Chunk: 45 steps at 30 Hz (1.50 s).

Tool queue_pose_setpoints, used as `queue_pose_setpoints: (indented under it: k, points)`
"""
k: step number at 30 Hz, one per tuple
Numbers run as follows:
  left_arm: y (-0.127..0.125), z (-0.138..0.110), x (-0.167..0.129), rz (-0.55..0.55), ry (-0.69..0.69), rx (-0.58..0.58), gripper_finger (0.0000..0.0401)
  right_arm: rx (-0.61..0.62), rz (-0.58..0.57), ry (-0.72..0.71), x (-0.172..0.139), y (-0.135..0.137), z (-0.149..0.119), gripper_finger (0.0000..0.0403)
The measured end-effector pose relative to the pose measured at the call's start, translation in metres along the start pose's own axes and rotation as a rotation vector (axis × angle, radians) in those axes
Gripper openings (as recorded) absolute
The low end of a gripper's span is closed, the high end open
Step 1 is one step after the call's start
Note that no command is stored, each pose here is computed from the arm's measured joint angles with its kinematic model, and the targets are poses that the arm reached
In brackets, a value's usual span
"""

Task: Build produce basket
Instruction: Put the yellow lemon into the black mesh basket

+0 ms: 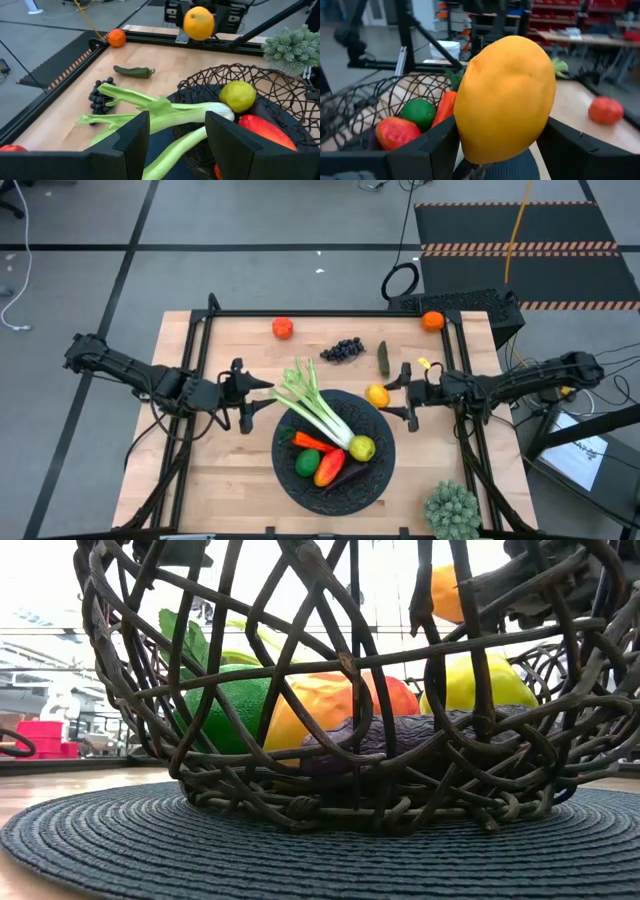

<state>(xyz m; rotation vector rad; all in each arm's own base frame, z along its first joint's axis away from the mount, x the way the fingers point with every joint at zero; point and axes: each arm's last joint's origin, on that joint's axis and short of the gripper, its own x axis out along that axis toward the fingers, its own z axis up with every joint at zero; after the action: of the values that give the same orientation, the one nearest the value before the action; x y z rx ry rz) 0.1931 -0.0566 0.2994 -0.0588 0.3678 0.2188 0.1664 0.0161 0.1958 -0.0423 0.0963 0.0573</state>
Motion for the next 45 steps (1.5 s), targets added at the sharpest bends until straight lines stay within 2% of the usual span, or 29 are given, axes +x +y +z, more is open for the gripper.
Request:
queue_pose_setpoints:
  k: [8,16,24,41,45]
  points:
    - [-0.002,0.001,0.002,-0.001,-0.012,-0.003,0.0191,-0.31,0.018,-0.017,0.0,0.004,0.001,0.0233]
    - [-0.01,-0.004,0.021,0.009,0.011,0.053,0.0191,-0.608,0.003,-0.055,0.0,0.003,0.005,0.0233]
    - [-0.017,-0.008,0.036,0.016,0.018,0.118,0.0191,-0.812,-0.013,-0.077,0.0,0.003,0.007,0.0233]
    - [-0.011,-0.007,0.041,0.046,0.025,0.119,0.0191,-0.811,-0.013,-0.077,0.0,0.003,0.007,0.0233]
    - [-0.011,-0.007,0.041,0.046,0.025,0.119,0.0191,-0.767,-0.011,-0.077,0.0,0.003,0.007,0.0233]
